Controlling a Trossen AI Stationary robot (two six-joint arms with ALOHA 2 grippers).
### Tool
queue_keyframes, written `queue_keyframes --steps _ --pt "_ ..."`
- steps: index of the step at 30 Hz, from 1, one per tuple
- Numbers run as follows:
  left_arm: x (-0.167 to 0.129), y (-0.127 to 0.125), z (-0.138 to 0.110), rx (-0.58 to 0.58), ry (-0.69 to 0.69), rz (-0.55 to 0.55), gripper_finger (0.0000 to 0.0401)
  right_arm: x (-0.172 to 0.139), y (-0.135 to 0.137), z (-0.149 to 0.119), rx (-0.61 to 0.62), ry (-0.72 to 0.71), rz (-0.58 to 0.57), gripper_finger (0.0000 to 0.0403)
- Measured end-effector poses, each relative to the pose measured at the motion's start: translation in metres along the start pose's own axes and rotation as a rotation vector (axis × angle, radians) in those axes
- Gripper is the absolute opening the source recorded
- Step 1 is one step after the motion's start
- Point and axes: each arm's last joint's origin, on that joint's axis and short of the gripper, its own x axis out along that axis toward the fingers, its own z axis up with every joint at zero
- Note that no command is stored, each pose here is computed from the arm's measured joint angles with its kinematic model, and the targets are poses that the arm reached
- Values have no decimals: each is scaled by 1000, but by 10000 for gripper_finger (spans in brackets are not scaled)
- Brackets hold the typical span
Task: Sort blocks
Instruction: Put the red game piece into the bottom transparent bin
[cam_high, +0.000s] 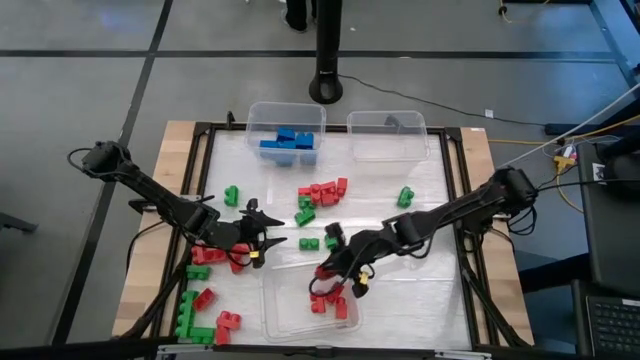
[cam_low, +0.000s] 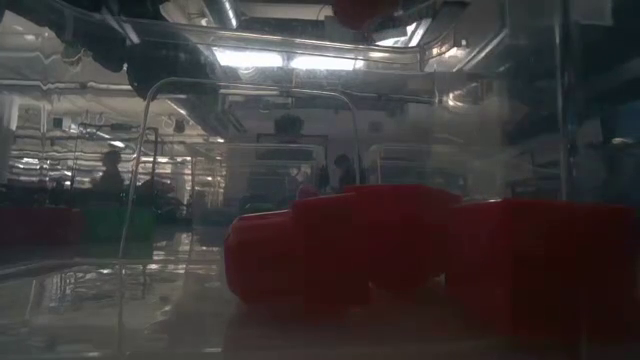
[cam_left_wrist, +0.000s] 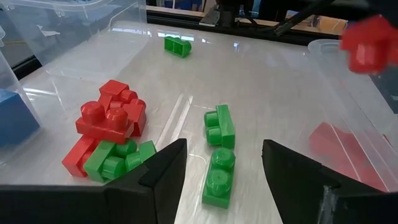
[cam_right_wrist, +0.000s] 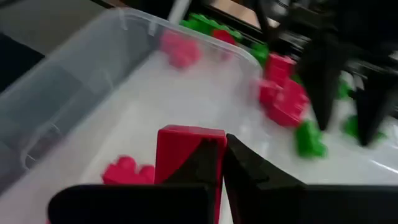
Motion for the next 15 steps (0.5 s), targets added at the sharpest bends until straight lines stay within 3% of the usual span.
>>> queue_keyframes --steps 8,11,15 --pt "0 0 0 0 0 0 198 20 -1 -9 34 -23 90 30" --pt "0 0 0 0 0 0 198 20 -2 -8 36 -25 85 63" --pt "0 0 0 0 0 0 198 20 -1 -8 34 -25 88 137"
